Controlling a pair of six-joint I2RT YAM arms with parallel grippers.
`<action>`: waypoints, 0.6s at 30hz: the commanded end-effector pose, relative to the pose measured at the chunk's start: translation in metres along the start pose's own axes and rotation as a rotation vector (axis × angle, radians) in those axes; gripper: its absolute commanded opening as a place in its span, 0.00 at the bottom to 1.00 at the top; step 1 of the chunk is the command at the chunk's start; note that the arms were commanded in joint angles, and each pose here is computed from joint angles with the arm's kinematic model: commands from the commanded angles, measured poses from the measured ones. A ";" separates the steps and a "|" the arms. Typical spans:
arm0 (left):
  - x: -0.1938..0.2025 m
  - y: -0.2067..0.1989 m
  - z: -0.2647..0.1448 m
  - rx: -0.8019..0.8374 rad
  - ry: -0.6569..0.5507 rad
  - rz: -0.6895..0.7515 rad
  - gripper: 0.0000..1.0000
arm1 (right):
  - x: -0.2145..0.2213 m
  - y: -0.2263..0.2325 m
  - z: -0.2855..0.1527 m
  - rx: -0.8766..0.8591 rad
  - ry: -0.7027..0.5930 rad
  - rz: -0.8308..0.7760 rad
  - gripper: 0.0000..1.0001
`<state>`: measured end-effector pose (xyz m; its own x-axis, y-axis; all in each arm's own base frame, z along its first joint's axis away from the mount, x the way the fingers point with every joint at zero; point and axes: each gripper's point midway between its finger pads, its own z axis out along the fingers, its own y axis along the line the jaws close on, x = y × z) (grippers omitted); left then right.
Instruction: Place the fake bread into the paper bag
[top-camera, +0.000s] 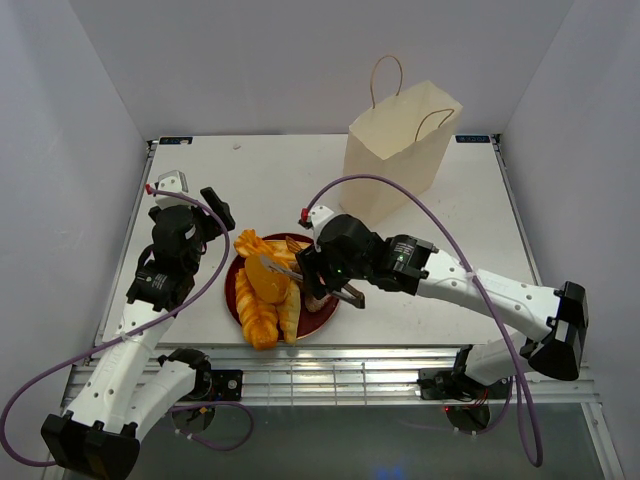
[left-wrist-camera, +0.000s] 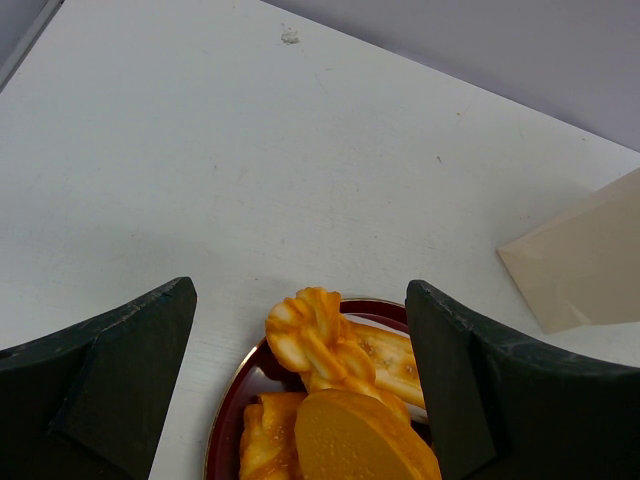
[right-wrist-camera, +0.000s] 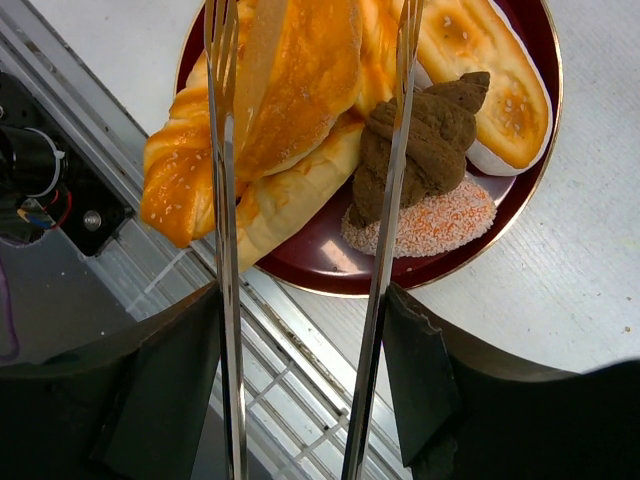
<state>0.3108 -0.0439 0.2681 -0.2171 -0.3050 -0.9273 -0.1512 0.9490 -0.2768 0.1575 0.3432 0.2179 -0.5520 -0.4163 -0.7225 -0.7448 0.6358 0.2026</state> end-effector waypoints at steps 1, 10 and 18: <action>-0.001 -0.002 -0.003 0.014 -0.011 0.003 0.96 | -0.028 0.011 -0.003 -0.019 -0.079 -0.014 0.67; 0.000 -0.003 -0.002 0.021 -0.005 0.004 0.96 | -0.020 0.008 0.015 0.009 -0.042 -0.014 0.67; 0.000 -0.004 -0.003 0.026 -0.004 0.003 0.96 | -0.010 0.011 0.025 -0.008 -0.016 0.002 0.67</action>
<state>0.3107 -0.0452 0.2682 -0.2194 -0.3053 -0.9266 -0.1446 0.9495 -0.2786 0.1629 0.3554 0.1890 -0.5674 -0.4616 -0.6819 -0.7368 0.6544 0.1701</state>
